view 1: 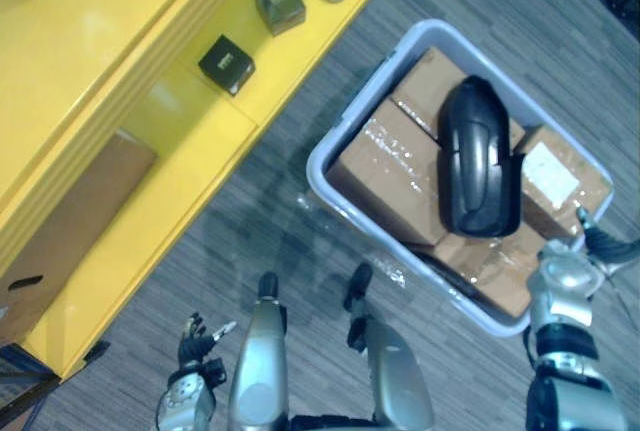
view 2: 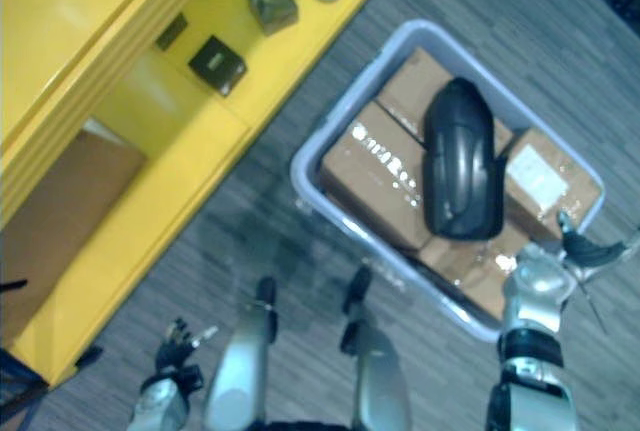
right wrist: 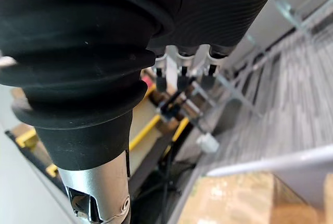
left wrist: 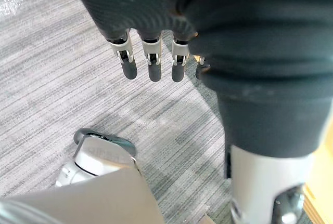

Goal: Walk over and take plastic housings, then place them on the shelf

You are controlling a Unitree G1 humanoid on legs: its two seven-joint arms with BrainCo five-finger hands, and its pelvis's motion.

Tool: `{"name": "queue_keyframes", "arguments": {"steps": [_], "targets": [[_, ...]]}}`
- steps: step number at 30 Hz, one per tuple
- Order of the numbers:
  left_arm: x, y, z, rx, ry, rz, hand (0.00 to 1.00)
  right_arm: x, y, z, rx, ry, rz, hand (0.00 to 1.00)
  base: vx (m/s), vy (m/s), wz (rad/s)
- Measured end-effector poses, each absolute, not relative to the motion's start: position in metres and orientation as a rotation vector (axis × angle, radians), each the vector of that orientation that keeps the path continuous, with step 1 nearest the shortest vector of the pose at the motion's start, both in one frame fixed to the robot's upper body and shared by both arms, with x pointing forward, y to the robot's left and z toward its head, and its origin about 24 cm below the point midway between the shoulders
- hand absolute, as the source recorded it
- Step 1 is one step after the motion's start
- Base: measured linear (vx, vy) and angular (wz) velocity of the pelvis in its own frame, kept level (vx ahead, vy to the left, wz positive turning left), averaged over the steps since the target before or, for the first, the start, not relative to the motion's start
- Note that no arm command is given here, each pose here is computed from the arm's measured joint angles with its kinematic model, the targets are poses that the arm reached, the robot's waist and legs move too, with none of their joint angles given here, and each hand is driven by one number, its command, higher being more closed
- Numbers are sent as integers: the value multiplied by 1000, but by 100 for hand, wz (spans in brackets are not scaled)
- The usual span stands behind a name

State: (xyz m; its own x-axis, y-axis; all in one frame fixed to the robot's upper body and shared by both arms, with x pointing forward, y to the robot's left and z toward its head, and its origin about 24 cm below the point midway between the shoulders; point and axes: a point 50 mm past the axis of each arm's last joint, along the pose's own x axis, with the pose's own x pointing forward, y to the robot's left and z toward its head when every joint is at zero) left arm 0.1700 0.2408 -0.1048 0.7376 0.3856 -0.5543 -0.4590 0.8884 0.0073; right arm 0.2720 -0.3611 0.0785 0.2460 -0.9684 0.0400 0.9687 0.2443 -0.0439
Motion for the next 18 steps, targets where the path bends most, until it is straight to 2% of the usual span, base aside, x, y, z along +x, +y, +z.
{"name": "queue_keyframes", "arguments": {"steps": [6, 12, 17, 18], "targets": [[180, 236, -101, -171, 549, 454, 0, 272, -383, 93, -80, 13, -1355, 0, -38, 36, 11], [183, 229, -100, -195, 517, 444, 0, 284, -381, 104, -57, 26, -1335, 0, -35, 30, 6], [185, 225, -99, -223, 505, 414, 0, 283, -394, 119, -97, 46, -1317, 0, -38, 20, 4], [187, 221, -98, -236, 495, 400, 0, 287, -393, 123, -138, 56, -1264, 0, -50, 34, 12]]}}
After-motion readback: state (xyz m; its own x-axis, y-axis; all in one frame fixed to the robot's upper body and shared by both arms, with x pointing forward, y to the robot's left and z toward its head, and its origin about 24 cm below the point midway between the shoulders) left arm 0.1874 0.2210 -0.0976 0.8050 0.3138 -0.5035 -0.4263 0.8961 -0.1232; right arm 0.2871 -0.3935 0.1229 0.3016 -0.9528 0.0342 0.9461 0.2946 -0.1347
